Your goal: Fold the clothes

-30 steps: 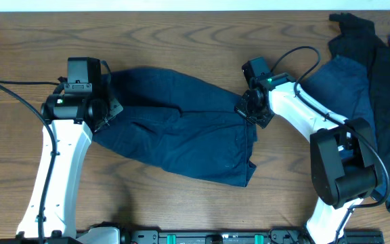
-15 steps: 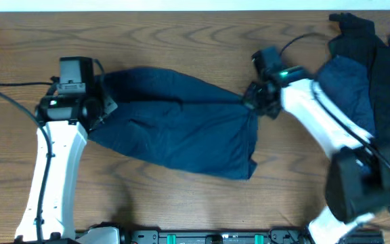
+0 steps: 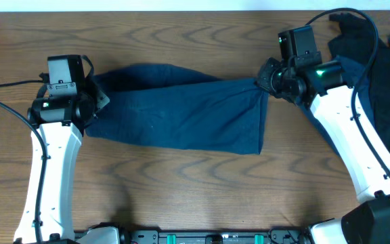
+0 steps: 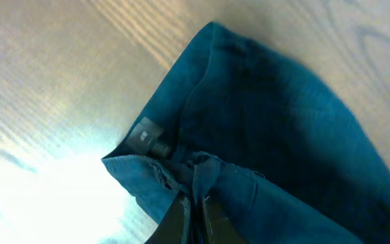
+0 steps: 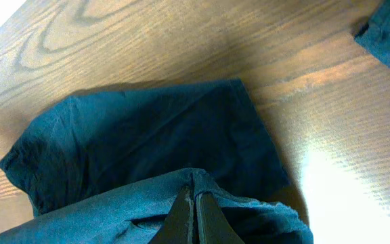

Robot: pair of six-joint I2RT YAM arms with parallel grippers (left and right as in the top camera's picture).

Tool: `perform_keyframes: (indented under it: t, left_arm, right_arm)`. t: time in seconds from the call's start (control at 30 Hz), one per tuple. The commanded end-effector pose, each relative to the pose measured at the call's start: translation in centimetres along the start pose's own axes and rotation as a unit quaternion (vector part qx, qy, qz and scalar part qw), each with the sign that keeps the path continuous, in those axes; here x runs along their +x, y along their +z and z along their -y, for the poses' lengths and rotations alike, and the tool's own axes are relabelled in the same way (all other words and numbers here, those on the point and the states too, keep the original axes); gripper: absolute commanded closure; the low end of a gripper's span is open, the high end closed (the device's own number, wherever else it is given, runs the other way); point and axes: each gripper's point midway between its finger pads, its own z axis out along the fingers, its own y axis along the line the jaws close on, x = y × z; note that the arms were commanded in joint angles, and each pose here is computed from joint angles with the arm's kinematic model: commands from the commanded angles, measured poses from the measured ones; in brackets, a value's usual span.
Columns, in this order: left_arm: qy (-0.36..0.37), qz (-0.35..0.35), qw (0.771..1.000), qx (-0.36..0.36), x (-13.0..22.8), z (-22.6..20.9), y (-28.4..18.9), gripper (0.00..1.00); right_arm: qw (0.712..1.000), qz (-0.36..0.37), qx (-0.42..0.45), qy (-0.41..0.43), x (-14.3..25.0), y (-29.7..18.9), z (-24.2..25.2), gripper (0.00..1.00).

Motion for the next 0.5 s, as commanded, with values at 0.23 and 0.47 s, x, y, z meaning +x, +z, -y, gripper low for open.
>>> perform_keyframes:
  t: [0.23,0.47]
  left_arm:
    - [0.001,0.017,1.0,0.002,-1.7,0.9,2.0,0.94]
    - [0.0,0.02,1.0,0.002,-2.4,1.7,4.8,0.94]
  right_arm:
    - [0.998,-0.036,-0.055,-0.019,1.3,-0.1,-2.1,0.99]
    - [0.993,-0.034,-0.106,-0.049,2.2,-2.6,-5.8,0.99]
